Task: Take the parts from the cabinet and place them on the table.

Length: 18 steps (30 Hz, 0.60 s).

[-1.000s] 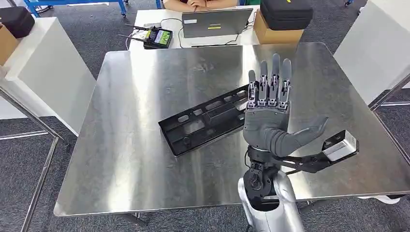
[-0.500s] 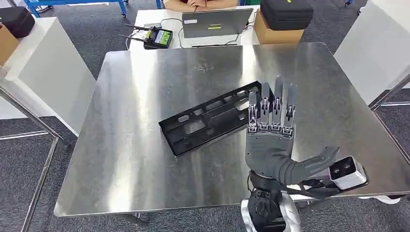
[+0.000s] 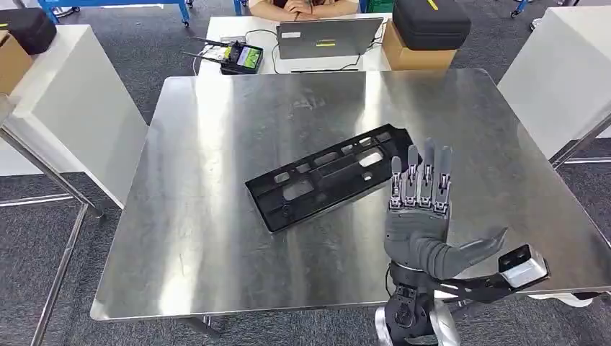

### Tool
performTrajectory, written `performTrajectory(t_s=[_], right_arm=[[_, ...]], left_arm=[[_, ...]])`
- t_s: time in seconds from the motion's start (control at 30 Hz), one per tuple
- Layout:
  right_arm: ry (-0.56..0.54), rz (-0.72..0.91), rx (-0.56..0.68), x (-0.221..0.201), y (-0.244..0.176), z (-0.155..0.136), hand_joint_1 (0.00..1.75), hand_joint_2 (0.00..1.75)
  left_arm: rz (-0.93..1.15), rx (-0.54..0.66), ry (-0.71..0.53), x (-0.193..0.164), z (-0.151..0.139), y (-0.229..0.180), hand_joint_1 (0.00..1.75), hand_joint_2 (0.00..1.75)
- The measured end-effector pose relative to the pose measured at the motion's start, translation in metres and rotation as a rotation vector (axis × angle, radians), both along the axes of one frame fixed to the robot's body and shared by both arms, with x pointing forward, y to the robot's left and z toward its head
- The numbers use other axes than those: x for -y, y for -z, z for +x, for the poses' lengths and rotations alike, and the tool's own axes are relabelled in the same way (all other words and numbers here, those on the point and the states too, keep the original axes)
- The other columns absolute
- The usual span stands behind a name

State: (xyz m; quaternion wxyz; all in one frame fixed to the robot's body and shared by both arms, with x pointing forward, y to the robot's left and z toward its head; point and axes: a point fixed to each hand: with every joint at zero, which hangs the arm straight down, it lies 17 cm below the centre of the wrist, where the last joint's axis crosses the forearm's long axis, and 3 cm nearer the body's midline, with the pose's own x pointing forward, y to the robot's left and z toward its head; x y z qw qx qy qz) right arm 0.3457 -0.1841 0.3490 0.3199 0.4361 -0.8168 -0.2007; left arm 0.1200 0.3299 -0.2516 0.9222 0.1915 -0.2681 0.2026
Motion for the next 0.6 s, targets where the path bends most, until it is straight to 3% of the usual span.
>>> performTrajectory(t_s=[0.6], right_arm=[[0.192,-0.013,-0.184,0.052,0.049,0.006,0.0,0.0]], left_arm=[[-0.046,0.05,0.098,0.01,0.009,-0.002,0.0,0.0]])
